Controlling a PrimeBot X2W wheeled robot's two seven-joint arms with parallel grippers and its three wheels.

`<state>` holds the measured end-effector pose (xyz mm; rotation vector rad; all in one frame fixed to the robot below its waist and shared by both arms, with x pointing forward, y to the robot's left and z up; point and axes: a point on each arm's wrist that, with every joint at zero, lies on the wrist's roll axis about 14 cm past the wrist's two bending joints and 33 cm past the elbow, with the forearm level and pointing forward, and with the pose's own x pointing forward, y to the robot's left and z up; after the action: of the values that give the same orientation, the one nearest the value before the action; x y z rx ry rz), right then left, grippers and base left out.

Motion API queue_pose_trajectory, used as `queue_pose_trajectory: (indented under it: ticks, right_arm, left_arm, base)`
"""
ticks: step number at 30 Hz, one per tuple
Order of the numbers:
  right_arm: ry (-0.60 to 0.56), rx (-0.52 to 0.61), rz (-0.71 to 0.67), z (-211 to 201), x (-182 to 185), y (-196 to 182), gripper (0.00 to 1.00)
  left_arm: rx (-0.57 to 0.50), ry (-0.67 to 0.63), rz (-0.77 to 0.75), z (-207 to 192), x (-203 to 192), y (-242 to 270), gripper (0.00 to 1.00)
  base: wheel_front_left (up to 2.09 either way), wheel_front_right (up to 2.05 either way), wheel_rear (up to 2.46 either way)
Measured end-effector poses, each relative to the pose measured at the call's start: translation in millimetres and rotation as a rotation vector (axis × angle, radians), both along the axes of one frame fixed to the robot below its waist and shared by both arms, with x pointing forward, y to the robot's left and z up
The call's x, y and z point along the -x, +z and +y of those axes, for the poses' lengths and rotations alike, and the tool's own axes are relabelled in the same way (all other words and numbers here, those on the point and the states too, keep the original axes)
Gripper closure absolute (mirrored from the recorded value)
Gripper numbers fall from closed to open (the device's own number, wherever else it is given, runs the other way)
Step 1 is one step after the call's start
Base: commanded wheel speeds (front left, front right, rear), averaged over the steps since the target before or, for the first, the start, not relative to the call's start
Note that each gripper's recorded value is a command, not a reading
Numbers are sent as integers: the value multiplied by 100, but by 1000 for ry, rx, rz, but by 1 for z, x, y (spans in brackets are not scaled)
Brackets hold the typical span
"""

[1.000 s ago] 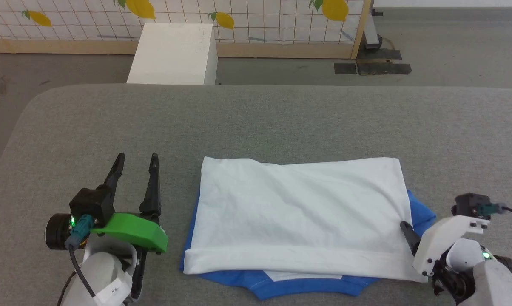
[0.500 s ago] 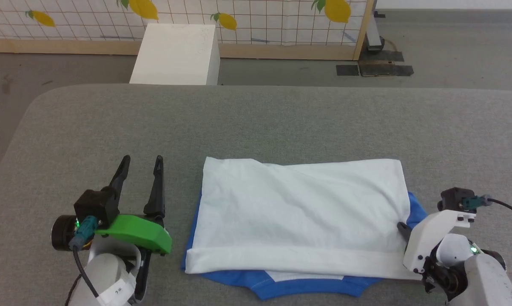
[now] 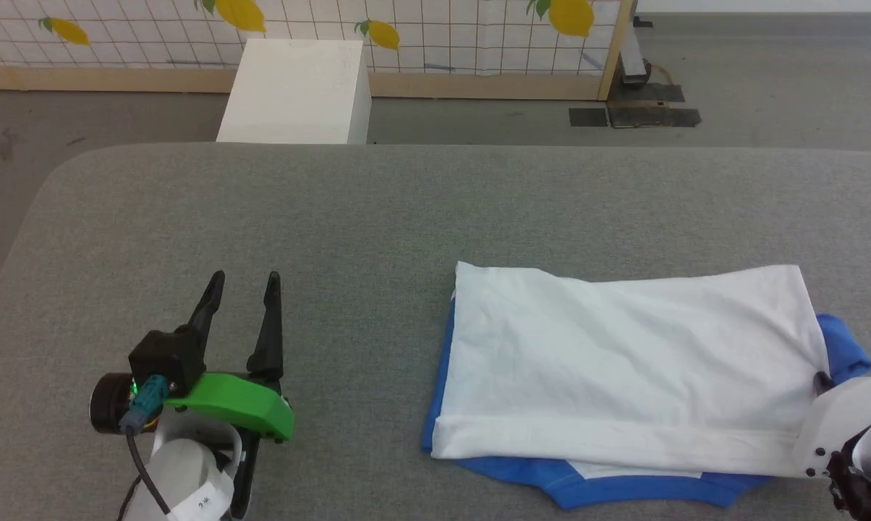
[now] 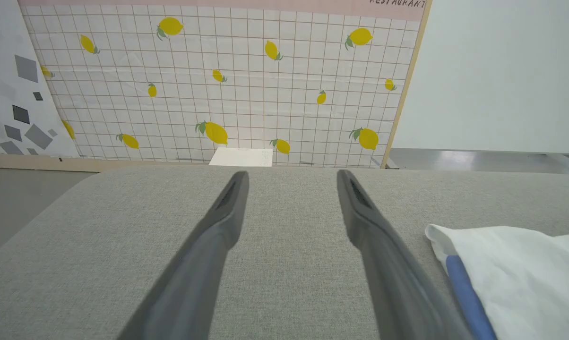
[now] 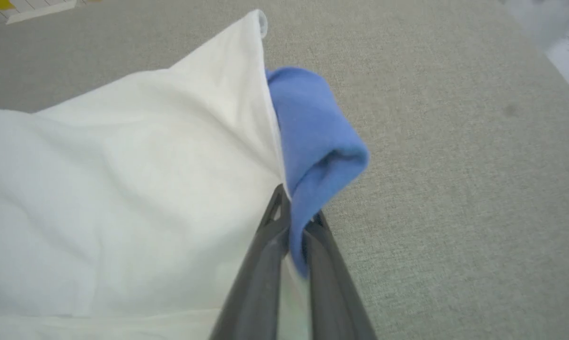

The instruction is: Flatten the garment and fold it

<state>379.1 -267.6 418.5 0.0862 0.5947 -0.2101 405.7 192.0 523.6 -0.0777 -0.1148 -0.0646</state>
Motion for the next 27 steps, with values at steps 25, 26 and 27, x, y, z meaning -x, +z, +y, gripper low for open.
queue_pose_trajectory:
  ticks: [25, 26, 27]
  right_arm:
    - [855, 0, -54, 266, -11, 61, 100]
    - [879, -1, -38, 273, -12, 56, 100]
    - [899, -12, -22, 280, -12, 50, 100]
  left_arm:
    - [21, 27, 10, 6, 11, -4, 0]
    - [21, 32, 12, 8, 11, -5, 0]
    - [22, 38, 15, 10, 11, -6, 0]
  base:
    - [0, 0, 0]
    - [0, 0, 0]
    - [0, 0, 0]
